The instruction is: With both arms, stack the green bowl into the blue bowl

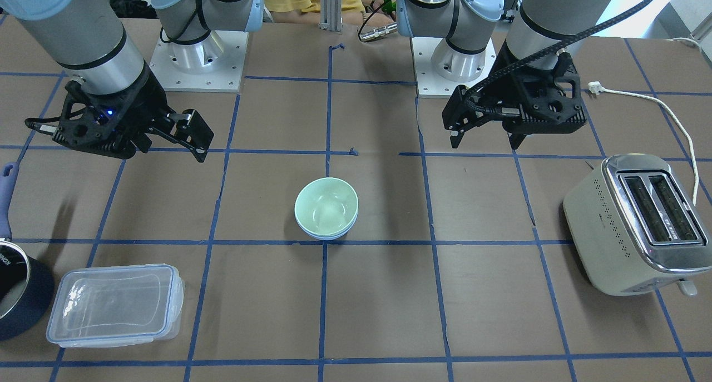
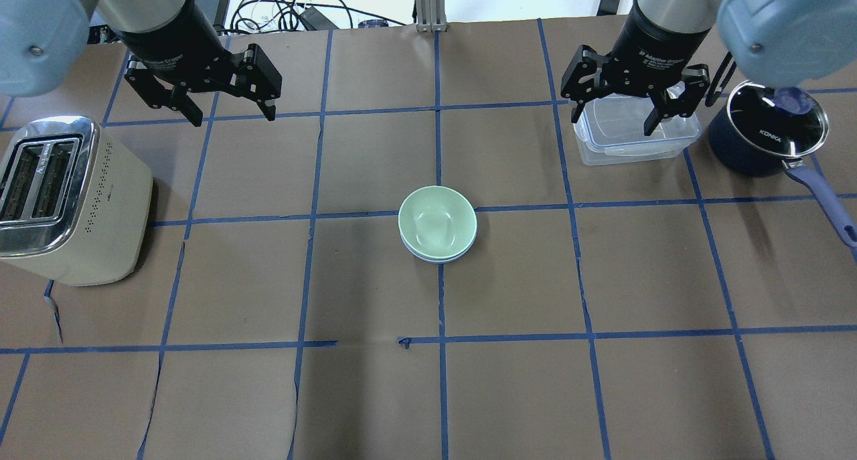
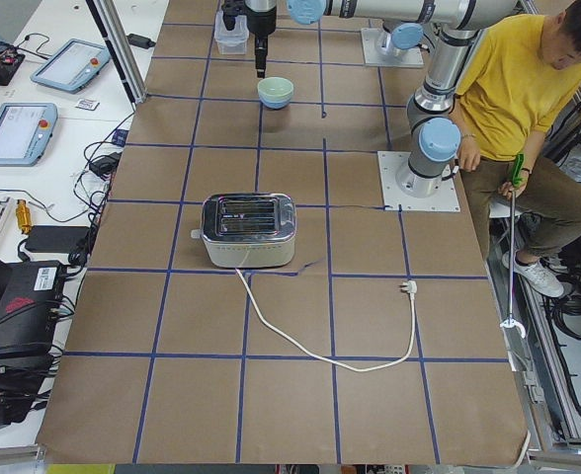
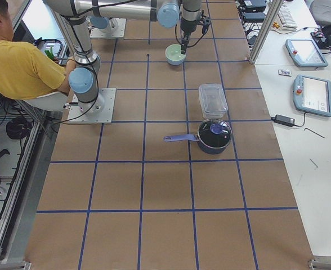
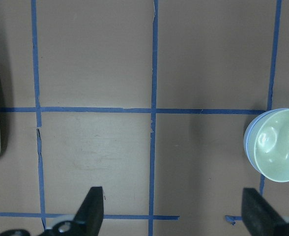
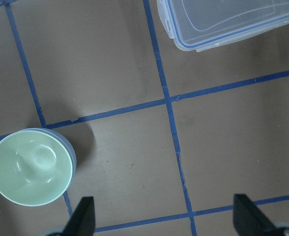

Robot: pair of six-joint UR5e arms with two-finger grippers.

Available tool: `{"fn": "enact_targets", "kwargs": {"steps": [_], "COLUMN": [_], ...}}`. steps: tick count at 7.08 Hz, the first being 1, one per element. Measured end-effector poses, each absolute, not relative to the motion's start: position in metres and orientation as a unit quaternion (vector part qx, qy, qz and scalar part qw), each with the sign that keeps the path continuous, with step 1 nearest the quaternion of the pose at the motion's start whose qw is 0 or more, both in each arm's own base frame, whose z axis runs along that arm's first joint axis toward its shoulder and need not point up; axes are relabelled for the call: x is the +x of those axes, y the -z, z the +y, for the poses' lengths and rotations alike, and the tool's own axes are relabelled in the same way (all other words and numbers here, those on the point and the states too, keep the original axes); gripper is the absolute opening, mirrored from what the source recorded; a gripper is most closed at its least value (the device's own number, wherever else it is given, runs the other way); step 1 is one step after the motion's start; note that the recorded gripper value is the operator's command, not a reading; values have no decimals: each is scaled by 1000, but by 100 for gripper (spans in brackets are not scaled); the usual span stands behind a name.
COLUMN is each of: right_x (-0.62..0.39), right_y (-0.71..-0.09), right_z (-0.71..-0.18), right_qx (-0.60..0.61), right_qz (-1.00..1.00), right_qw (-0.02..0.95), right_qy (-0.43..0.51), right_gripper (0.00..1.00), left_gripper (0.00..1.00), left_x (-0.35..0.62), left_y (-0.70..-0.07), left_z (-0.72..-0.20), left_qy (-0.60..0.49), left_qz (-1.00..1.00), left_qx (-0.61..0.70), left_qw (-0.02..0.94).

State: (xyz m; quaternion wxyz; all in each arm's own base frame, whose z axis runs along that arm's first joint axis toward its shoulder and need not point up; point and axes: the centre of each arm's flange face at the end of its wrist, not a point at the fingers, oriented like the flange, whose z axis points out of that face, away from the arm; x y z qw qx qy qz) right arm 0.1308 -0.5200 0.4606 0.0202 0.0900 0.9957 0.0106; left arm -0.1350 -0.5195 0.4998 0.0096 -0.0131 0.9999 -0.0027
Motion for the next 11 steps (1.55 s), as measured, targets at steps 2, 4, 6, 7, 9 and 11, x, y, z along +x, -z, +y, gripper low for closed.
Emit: {"fn": "enact_targets", "kwargs": {"steps": [2,4,6,7,9,11], "right_x": [123,122,122,122,121,121], "right_y": [-463,-470,-473,-473,-476,-477], "right_z": [-502,-489,-484,-481,-479,-478], "right_qx": [58,52,45,33,23,22], "right_qz": [998,999,999,999,1000,1000], "right_qw": [-9,-12,-9,-9,-10,-11], "right_qy": [-10,-6,-9,-15,-14,-13], "right_gripper": [100,100,100,100,100,100], "left_gripper": [100,100,100,100,100,100], "left_x": [-135,-135,-135,-135,-135,-136], "left_y": [-500,-500,-500,-500,-500,-500], "left_z": [-519,-519,-519,-519,-519,-519], "left_qy": [2,3,3,3,3,3], "left_qz": [1000,1000,1000,1000,1000,1000], "left_qx": [-13,-13,-13,-13,-13,-13], "left_qw": [10,10,10,10,10,9]}}
